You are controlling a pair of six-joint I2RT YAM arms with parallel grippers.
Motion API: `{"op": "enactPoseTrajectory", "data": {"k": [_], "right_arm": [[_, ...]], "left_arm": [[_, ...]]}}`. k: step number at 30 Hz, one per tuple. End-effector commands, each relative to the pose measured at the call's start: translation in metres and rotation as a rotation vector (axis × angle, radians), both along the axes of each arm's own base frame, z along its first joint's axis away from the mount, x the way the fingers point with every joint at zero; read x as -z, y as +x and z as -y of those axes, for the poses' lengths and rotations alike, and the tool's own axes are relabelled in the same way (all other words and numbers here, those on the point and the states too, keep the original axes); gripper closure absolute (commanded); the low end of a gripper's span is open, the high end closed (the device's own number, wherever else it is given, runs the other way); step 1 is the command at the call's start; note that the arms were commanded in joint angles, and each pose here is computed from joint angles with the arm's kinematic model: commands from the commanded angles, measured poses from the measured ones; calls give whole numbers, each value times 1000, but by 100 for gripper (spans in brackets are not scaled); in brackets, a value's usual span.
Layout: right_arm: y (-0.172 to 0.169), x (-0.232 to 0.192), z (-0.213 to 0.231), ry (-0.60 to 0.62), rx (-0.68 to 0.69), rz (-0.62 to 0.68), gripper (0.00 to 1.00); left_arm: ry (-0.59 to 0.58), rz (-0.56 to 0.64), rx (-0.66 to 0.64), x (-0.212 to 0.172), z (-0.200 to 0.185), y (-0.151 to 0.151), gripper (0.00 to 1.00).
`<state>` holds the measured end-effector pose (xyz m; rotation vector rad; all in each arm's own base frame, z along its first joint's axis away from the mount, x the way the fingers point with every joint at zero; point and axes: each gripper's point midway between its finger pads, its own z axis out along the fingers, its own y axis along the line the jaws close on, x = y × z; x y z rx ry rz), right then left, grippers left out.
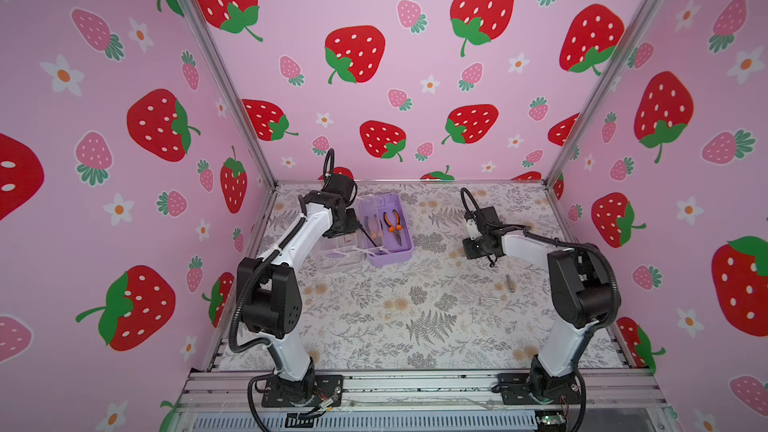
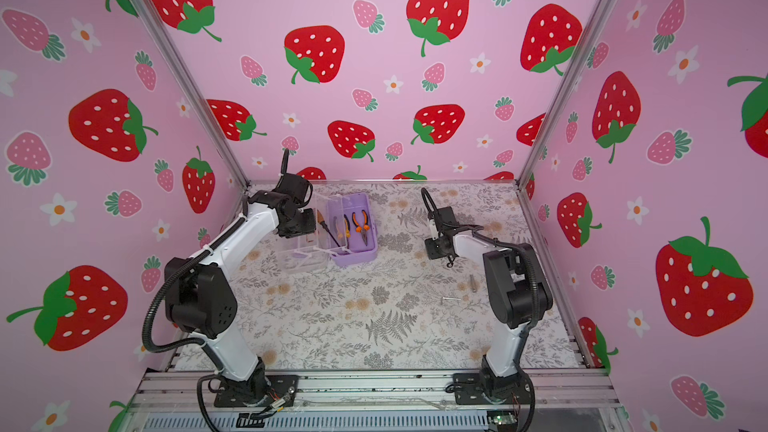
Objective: Pack the tool kit
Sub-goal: 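Place the hex key in the clear tray with the left gripper while right withdraws, then lower the right gripper onto the silver hex key and grasp it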
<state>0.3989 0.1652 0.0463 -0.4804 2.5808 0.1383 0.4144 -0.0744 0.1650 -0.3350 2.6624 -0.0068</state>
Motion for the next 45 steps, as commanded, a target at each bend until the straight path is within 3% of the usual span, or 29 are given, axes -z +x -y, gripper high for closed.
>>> {"op": "enactPoseTrajectory", "data": {"k": [1, 14, 18, 31, 36, 40, 45], "right_arm": [[-4, -5, 13, -15, 95, -1, 60], [-18, 22, 51, -60, 248, -84, 49], [-17, 29, 49, 15, 270, -112, 43], [5, 41, -3, 254, 203, -182, 45], [6, 46, -8, 151, 186, -181, 59], [-3, 51, 3, -17, 197, -162, 51], [-16, 53, 10, -47, 201, -164, 49]], "left_arm": [[45, 40, -16, -21, -6, -8, 58], [88, 44, 14, -20, 4, -18, 58], [84, 64, 41, -24, 17, -25, 58], [45, 98, 69, -38, 27, -50, 58], [34, 104, 72, -40, 28, -54, 57], [25, 96, 79, -40, 29, -57, 57], [12, 95, 88, -38, 32, -60, 57]]}}
